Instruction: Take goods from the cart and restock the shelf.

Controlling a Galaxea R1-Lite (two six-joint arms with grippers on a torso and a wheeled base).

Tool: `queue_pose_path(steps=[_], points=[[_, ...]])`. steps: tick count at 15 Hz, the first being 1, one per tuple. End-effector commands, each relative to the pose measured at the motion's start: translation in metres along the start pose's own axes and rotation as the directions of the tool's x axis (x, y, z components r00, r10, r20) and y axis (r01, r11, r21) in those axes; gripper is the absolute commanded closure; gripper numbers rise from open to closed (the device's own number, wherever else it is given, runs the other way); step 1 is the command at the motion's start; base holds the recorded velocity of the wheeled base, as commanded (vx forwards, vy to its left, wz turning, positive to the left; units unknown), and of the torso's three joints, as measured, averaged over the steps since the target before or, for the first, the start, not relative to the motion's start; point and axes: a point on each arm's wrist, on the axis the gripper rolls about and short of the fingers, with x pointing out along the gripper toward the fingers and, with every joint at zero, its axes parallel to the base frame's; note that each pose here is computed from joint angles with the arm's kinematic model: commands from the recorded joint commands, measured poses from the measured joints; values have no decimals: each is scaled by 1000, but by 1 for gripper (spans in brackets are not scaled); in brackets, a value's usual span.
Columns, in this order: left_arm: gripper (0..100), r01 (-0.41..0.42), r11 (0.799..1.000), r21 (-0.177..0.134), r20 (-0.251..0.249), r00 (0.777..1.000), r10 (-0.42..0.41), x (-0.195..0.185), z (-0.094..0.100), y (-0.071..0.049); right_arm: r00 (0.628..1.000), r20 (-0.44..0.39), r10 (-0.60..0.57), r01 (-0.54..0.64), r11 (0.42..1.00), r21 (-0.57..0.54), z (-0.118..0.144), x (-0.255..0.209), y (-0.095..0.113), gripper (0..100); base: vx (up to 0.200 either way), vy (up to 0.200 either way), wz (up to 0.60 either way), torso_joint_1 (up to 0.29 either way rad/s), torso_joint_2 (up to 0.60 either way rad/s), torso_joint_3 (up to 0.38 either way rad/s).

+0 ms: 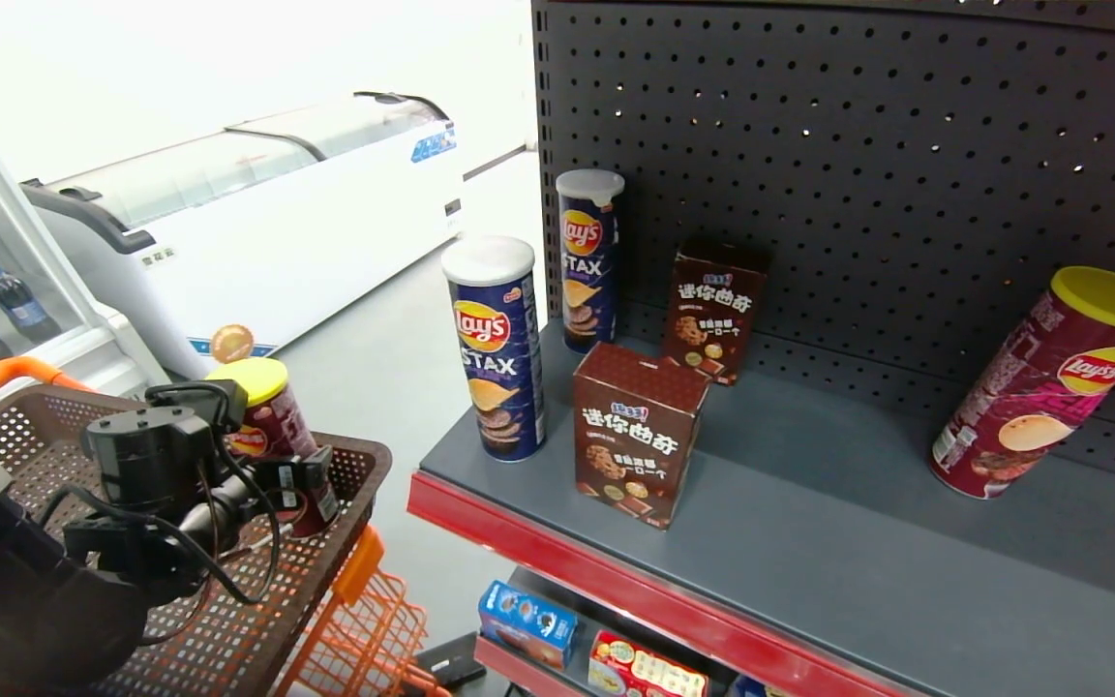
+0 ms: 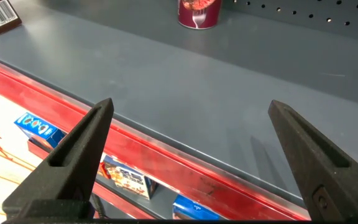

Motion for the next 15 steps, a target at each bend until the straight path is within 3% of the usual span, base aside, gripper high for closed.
queue_pose_path(steps=[1, 2, 5, 7, 11, 15], points=[[0, 1, 1000, 2, -11, 1000, -1, 4, -4, -1, 1000, -1, 0, 0, 1000, 0, 0, 0, 0, 0, 0, 0, 0, 0, 0, 0], [100, 1, 1000, -2, 7, 1000, -1, 7, 0, -2, 1000, -1, 0, 0, 1000, 0, 0, 0, 0, 0, 0, 0, 0, 0, 0, 0], [100, 1, 1000, -3, 15, 1000, -1, 8, 1, -3, 1000, -1, 0, 0, 1000, 0, 0, 0, 0, 0, 0, 0, 0, 0, 0, 0], [100, 12, 1000, -11, 62, 998, -11, 3, 9, -5, 1000, -1, 0, 0, 1000, 0, 0, 0, 0, 0, 0, 0, 0, 0, 0, 0], [100, 60, 998, -10, 178, 982, -57, -29, 42, -10, 1000, -1, 0, 0, 1000, 0, 0, 0, 0, 0, 0, 0, 0, 0, 0, 0], [100, 139, 990, 17, 197, 970, -139, -90, 54, -13, 1000, -1, 0, 0, 1000, 0, 0, 0, 0, 0, 0, 0, 0, 0, 0, 0]])
